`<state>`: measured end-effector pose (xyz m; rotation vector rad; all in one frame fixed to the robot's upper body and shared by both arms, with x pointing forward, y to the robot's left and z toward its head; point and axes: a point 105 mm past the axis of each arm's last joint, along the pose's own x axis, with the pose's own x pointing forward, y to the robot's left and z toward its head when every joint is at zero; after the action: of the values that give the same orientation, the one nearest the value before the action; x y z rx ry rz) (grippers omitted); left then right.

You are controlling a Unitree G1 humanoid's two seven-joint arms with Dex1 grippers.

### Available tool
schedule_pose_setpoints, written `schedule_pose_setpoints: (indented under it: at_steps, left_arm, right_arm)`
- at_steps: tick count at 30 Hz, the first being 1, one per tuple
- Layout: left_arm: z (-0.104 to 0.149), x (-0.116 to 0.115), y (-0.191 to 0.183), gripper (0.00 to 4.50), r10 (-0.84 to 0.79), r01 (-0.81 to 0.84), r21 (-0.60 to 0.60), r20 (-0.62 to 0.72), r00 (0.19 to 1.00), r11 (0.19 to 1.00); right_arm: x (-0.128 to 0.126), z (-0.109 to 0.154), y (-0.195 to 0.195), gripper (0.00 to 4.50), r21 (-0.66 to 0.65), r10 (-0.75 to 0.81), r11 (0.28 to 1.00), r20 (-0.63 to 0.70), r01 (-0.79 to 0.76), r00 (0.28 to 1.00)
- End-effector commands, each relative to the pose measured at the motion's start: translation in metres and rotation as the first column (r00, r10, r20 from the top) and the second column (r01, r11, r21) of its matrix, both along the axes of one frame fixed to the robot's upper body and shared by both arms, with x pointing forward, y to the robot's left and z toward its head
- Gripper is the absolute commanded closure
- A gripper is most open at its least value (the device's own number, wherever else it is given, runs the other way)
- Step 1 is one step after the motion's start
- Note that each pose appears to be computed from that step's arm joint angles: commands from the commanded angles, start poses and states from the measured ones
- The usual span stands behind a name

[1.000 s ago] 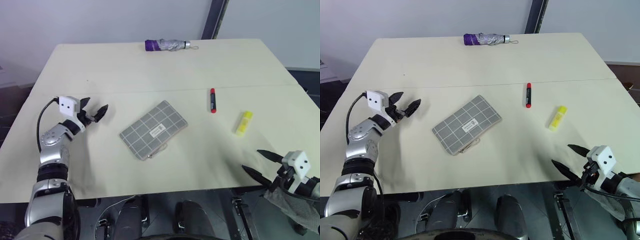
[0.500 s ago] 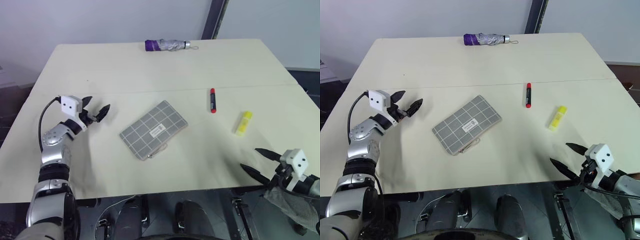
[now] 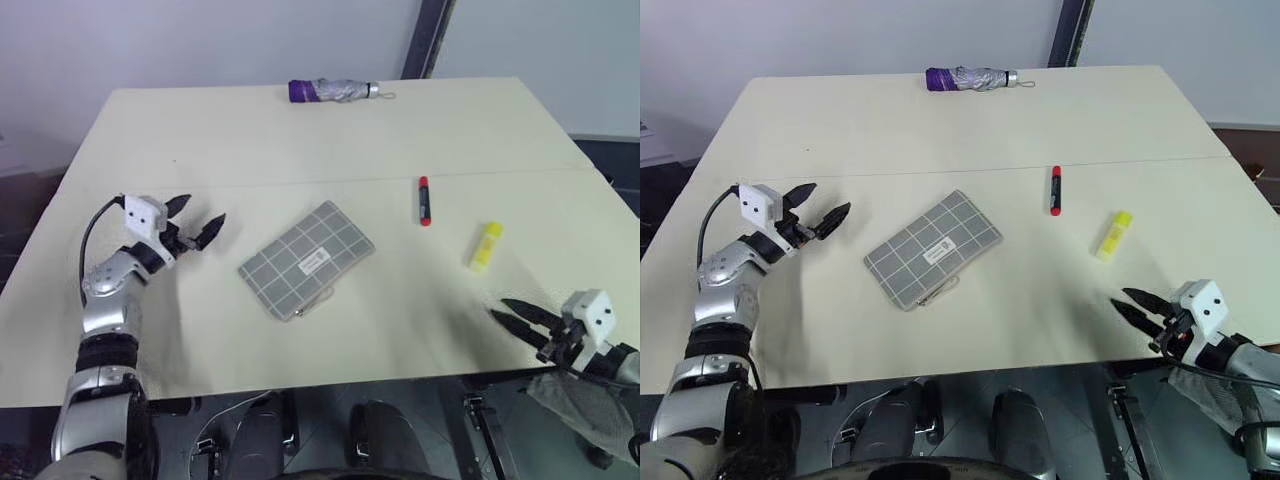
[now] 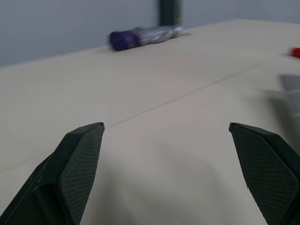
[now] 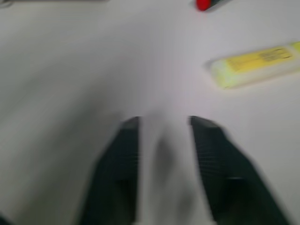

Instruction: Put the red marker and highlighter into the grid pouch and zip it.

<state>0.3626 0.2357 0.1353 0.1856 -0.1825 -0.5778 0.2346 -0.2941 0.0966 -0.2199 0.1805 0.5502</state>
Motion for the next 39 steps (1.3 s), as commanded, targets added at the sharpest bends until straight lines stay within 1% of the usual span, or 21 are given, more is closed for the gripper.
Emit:
schedule_pose_setpoints:
  at_steps: [1,3,5,7,9,11,13,17,18,22,27,32,35,39]
  left_arm:
    - [0.026,-0.014,-0.007,0.00,-0.091,0.086,0.053,0.095,0.991,0.995]
    - [0.029,-0.021,-0.008,0.00,-0.124,0.116,0.080,0.103,0.987,0.990]
    - [0.027,-0.027,-0.008,0.00,-0.137,0.123,0.128,0.105,0.985,0.984]
    - [0.020,-0.037,-0.013,0.00,-0.190,0.166,0.212,0.099,0.977,0.963]
    - [0.014,-0.051,-0.019,0.00,-0.269,0.226,0.320,0.099,0.958,0.920]
    - [0.012,-0.063,-0.024,0.00,-0.336,0.274,0.375,0.107,0.936,0.885]
    - [0.008,-0.075,-0.030,0.00,-0.402,0.310,0.453,0.121,0.908,0.836]
    - [-0.014,-0.093,-0.046,0.00,-0.528,0.365,0.601,0.114,0.841,0.711]
    - [-0.018,-0.095,-0.051,0.00,-0.540,0.366,0.612,0.121,0.833,0.701]
    - [-0.034,-0.105,-0.065,0.00,-0.621,0.399,0.676,0.112,0.776,0.620]
    - [-0.046,-0.109,-0.079,0.00,-0.672,0.432,0.705,0.086,0.735,0.563]
    - [-0.050,-0.101,-0.092,0.00,-0.672,0.404,0.728,0.105,0.733,0.555]
    - [-0.048,-0.090,-0.099,0.00,-0.652,0.374,0.727,0.133,0.746,0.576]
    - [-0.058,-0.087,-0.113,0.00,-0.670,0.396,0.736,0.104,0.735,0.549]
  right_arm:
    - [0.020,0.035,0.021,4.45,0.029,0.003,1.000,0.151,-0.008,0.988]
    - [0.034,0.046,0.032,4.45,0.039,-0.007,0.999,0.207,-0.001,0.978]
    - [0.053,0.054,0.041,4.45,0.055,-0.047,0.998,0.263,0.034,0.964]
    - [0.072,0.056,0.059,4.45,0.045,-0.047,0.998,0.293,0.035,0.955]
    - [0.090,0.060,0.077,4.45,0.063,-0.053,0.997,0.322,0.034,0.945]
    - [0.107,0.062,0.094,4.45,0.064,-0.071,0.997,0.342,0.052,0.937]
    - [0.115,0.062,0.115,4.45,0.066,-0.033,0.998,0.356,0.010,0.934]
    - [0.134,0.050,0.137,4.45,0.061,-0.045,0.998,0.334,0.026,0.942]
    - [0.139,0.045,0.141,4.45,0.054,-0.055,0.998,0.325,0.040,0.944]
    - [0.147,0.034,0.156,4.45,0.065,-0.048,0.997,0.298,0.030,0.953]
    - [0.147,0.022,0.168,4.45,0.055,-0.022,0.998,0.271,0.007,0.962]
    - [0.145,0.016,0.168,4.45,0.049,-0.022,0.999,0.257,0.010,0.966]
    - [0.144,0.015,0.170,4.45,0.049,-0.016,0.999,0.252,0.003,0.968]
    - [0.142,0.014,0.173,4.45,0.045,-0.004,0.999,0.249,-0.007,0.969]
